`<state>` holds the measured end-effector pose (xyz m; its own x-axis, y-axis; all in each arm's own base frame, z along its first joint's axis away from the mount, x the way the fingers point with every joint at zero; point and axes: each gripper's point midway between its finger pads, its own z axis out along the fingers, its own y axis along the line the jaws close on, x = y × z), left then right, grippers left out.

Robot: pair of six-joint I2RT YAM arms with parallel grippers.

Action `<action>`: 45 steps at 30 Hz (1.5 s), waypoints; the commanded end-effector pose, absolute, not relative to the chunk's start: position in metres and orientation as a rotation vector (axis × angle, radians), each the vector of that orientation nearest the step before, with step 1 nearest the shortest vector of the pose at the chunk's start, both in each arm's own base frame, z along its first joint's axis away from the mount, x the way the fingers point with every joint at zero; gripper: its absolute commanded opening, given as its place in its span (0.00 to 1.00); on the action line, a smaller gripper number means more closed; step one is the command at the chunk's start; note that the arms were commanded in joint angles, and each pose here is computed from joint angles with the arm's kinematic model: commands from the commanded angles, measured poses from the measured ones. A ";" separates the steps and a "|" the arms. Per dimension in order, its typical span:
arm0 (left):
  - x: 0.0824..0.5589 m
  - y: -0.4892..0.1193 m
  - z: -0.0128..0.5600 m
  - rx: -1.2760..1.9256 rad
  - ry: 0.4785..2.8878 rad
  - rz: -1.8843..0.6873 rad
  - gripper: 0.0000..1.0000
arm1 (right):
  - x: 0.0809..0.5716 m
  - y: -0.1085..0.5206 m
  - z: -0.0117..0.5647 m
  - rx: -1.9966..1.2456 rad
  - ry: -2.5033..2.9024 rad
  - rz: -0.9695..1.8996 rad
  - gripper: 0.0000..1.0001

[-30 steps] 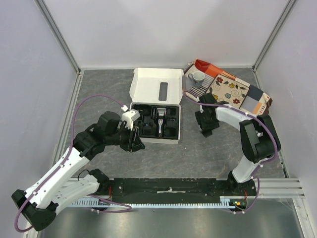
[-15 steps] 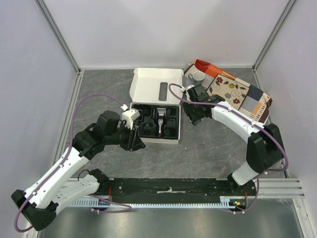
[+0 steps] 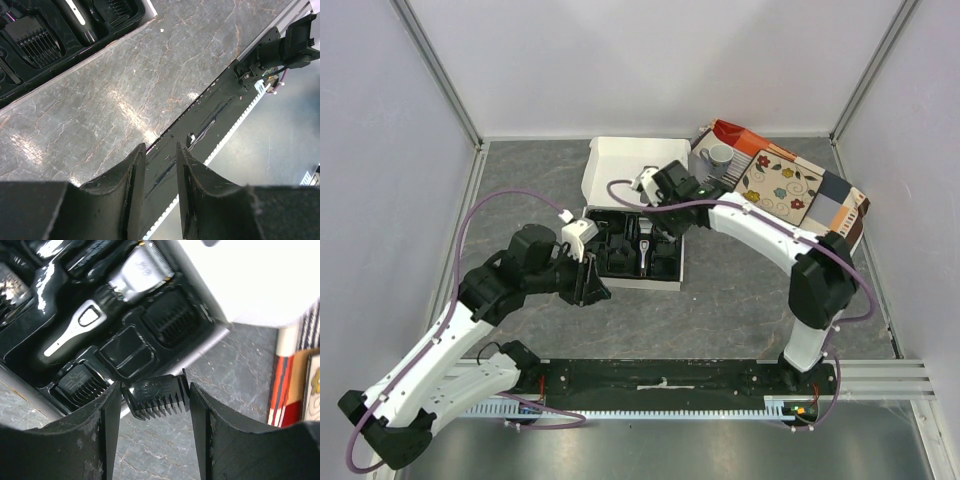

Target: Sort the hair-cutting tools

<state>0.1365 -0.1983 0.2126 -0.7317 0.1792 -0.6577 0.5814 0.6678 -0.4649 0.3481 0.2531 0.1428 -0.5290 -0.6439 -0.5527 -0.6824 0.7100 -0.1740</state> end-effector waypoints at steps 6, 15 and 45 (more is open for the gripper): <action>0.125 -0.197 0.228 0.570 2.268 -0.975 0.38 | 0.344 0.272 0.120 -1.344 2.276 0.043 0.53; 0.128 -0.202 0.228 0.573 2.260 -0.993 0.38 | 0.341 0.284 0.103 -1.462 2.269 0.096 0.54; 0.130 -0.203 0.221 0.583 2.283 -0.984 0.39 | 0.335 0.300 0.077 -1.639 2.274 0.145 0.62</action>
<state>0.1291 -0.1981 0.2163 -0.7357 0.1743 -0.6545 0.5853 0.6498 -0.4850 0.3325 0.2950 0.0737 -0.3025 -0.8975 -0.3209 -0.9300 0.3518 -0.1070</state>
